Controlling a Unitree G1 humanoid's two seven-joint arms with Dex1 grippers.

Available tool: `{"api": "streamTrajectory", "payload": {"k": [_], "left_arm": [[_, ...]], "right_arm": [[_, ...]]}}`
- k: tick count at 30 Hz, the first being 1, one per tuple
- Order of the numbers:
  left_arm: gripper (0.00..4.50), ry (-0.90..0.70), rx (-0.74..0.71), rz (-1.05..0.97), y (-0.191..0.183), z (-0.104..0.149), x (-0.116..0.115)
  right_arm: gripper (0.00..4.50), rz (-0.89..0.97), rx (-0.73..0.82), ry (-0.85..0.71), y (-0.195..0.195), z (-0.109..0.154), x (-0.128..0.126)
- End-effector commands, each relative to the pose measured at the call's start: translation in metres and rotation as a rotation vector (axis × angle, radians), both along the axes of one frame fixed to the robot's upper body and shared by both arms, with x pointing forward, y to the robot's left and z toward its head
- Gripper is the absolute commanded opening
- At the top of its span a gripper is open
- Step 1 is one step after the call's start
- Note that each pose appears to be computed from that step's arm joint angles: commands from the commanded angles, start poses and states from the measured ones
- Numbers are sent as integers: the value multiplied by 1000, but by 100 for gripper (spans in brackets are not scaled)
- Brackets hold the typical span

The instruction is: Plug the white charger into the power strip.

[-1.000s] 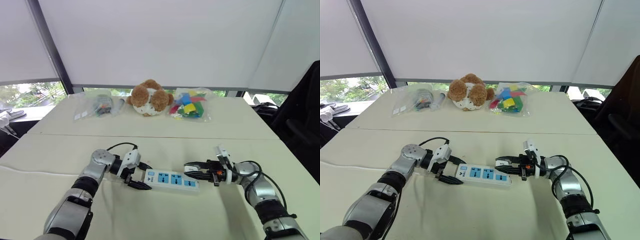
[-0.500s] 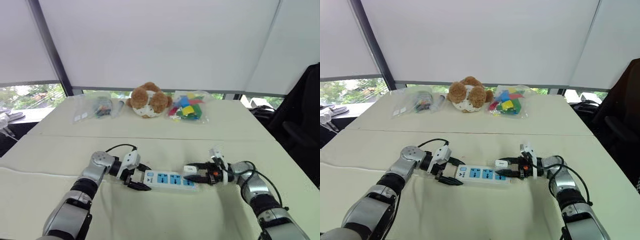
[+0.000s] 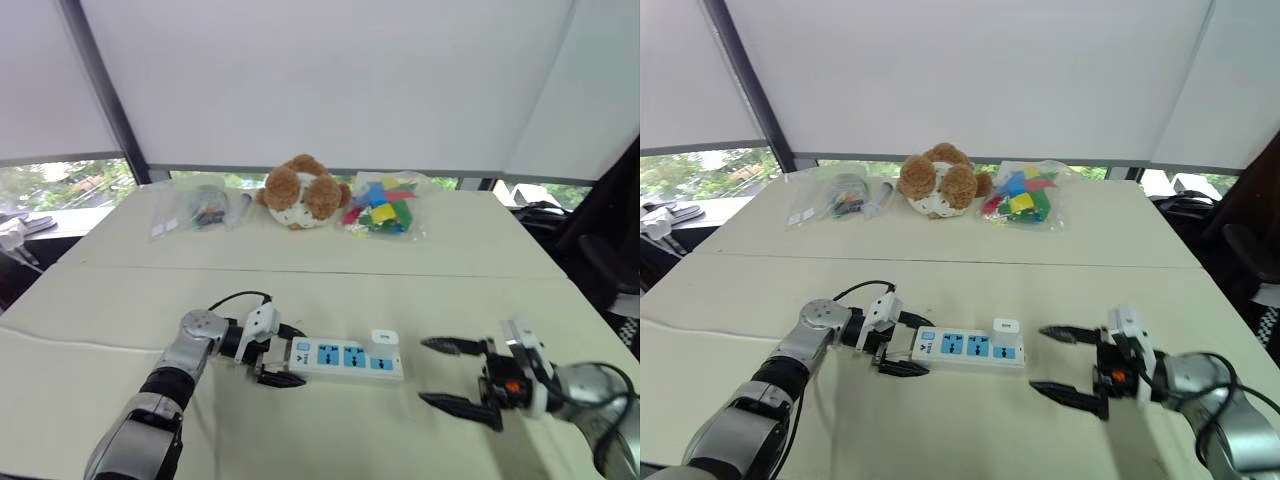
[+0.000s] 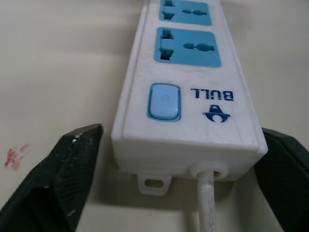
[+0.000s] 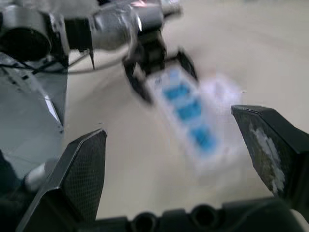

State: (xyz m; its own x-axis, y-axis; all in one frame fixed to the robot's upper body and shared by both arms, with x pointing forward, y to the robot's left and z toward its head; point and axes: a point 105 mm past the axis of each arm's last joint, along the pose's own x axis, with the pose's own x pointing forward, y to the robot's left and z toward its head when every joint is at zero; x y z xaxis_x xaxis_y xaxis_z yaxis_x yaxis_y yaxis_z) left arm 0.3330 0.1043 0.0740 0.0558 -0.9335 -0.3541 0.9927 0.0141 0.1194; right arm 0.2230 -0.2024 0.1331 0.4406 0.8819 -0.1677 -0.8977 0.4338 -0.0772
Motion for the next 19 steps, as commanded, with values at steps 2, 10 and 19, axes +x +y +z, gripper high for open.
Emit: {"api": "streamTrajectory", "payload": {"k": [2,10,19], "left_arm": [[447,-76,-43,97,15,22,1],[447,-20,-93,451,81,60,-21],[447,83,-290,850,101,26,-39]], "right_arm": [[450,-110,-78,-31,-22,6,-18],[450,-329,-2,55,-49,-3,-25],[450,-538,179,77,-62,-22,6]]}}
